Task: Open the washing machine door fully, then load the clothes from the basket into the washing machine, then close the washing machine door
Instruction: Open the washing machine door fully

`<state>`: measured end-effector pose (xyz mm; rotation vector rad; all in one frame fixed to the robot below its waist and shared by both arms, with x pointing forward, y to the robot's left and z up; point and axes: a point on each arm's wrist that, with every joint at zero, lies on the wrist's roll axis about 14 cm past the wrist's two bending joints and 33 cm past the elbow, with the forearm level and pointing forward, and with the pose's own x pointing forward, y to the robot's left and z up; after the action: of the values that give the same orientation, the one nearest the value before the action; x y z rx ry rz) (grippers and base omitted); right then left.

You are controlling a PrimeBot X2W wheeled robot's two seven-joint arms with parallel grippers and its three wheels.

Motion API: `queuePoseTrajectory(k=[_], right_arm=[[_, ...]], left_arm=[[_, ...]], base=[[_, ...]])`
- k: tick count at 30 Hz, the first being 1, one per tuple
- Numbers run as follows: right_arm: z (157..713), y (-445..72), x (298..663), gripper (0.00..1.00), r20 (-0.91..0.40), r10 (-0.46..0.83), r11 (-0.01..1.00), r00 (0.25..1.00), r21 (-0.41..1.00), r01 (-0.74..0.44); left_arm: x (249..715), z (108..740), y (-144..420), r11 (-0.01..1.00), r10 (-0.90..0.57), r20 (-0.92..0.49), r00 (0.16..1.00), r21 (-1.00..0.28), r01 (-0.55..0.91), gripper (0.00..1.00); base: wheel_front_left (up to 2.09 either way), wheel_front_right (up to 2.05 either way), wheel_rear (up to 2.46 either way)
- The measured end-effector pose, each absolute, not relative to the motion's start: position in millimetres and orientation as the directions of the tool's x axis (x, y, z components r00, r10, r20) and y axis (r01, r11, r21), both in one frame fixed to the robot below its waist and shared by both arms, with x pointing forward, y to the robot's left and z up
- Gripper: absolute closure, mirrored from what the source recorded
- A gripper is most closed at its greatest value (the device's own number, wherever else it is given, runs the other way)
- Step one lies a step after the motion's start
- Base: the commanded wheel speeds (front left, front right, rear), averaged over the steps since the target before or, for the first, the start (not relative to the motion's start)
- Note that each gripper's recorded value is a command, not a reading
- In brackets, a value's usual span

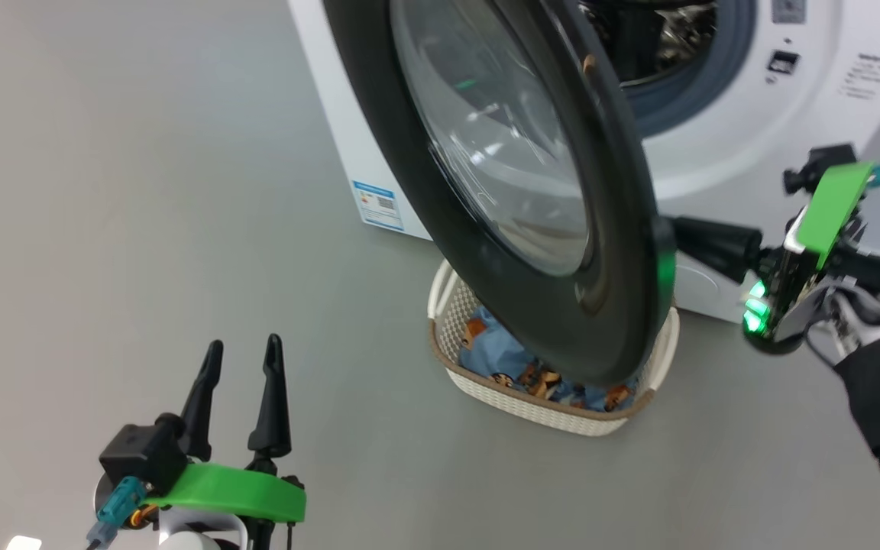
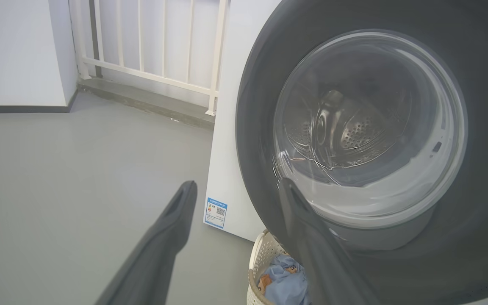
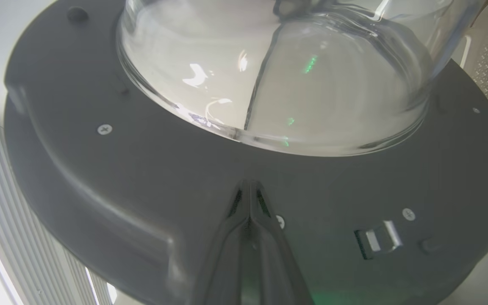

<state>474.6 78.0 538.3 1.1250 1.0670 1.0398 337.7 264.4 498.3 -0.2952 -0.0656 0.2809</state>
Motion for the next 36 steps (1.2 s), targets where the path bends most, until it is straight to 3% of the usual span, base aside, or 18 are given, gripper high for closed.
queuePoseTrajectory(k=[14,22,36], right_arm=[[550.4,138.2,401.6,1.00,-0.080,0.995,0.072,-0.067,0.992,-0.104],[552.7,152.6,388.4,1.00,-0.060,0.992,0.050,-0.108,0.994,-0.098],[555.5,148.0,391.8,1.00,-0.075,0.994,0.065,-0.082,0.990,-0.124]], left_arm=[[282.1,506.3,304.3,0.873,0.423,0.056,0.904,-0.293,-0.391,0.00],[275.4,506.0,308.7,0.864,0.442,0.057,0.895,-0.294,-0.408,0.00],[273.9,501.2,303.4,0.873,0.424,0.046,0.904,-0.285,-0.395,0.00]], base=[[0.00,0.00,0.00],[0.00,0.00,0.00],[0.00,0.00,0.00]])
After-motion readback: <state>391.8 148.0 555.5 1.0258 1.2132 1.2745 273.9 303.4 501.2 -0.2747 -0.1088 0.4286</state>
